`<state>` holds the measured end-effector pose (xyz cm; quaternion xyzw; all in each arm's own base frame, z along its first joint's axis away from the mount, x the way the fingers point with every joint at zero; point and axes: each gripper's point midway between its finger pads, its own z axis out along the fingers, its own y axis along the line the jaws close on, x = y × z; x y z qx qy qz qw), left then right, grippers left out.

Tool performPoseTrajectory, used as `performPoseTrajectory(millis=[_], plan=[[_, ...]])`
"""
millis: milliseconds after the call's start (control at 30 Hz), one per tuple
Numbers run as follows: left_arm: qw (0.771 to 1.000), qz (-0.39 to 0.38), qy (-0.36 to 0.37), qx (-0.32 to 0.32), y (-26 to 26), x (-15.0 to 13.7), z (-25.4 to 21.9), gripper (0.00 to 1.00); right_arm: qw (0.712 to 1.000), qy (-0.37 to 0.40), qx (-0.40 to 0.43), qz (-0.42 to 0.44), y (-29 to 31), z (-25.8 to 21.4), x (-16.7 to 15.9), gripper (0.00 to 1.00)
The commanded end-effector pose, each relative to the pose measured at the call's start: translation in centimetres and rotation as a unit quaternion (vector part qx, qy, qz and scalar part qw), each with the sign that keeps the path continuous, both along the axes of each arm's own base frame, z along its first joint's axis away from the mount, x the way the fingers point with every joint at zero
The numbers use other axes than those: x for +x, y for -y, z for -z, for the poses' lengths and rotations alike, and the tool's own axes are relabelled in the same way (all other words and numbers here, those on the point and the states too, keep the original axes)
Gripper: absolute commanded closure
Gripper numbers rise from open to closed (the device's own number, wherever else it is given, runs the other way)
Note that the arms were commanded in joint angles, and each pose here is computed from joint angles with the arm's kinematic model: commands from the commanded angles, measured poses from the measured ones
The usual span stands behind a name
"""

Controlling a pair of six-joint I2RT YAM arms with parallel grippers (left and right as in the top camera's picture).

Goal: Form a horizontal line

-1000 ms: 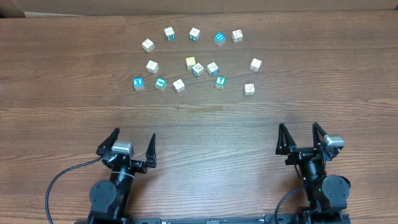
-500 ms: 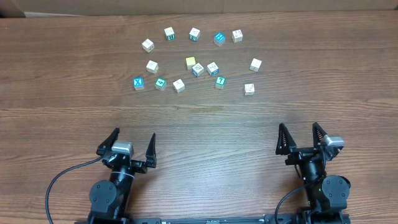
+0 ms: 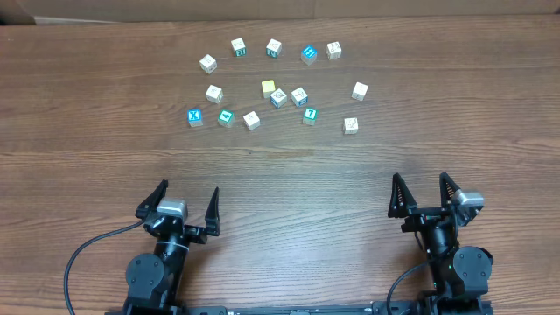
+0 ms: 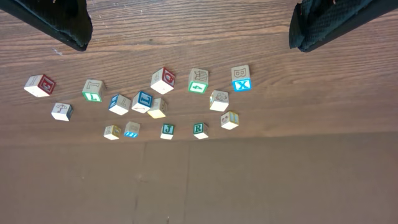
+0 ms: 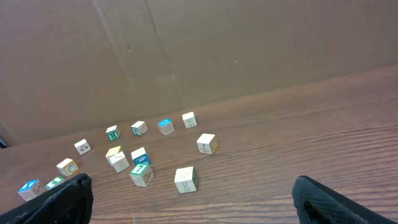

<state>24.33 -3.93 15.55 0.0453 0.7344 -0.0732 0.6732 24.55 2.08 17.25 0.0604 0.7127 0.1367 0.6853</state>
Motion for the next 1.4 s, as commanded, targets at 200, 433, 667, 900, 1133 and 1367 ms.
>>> performPoseTrajectory(millis=[200, 433, 667, 900, 1133, 1367], plan=[[1.000, -0.001, 0.004, 0.011, -0.04, -0.03, -0.01, 0.00, 1.000, 0.003, 0.000, 0.001, 0.06, 0.11, 0.00, 0.00], [1.000, -0.001, 0.004, 0.011, -0.04, -0.03, -0.01, 0.00, 1.000, 0.003, 0.000, 0.001, 0.07, 0.11, 0.00, 0.00], [1.000, -0.001, 0.004, 0.011, -0.04, -0.03, -0.01, 0.01, 1.000, 0.003, 0.000, 0.001, 0.06, 0.11, 0.00, 0.00], [1.000, -0.001, 0.004, 0.011, -0.04, -0.03, -0.01, 0.00, 1.000, 0.003, 0.000, 0.001, 0.06, 0.11, 0.00, 0.00], [1.000, -0.001, 0.004, 0.011, -0.04, -0.03, -0.01, 0.00, 1.000, 0.003, 0.000, 0.001, 0.07, 0.11, 0.00, 0.00], [1.000, -0.002, 0.005, 0.011, -0.05, -0.02, -0.04, 0.00, 1.000, 0.003, 0.000, 0.001, 0.07, 0.11, 0.00, 0.00]])
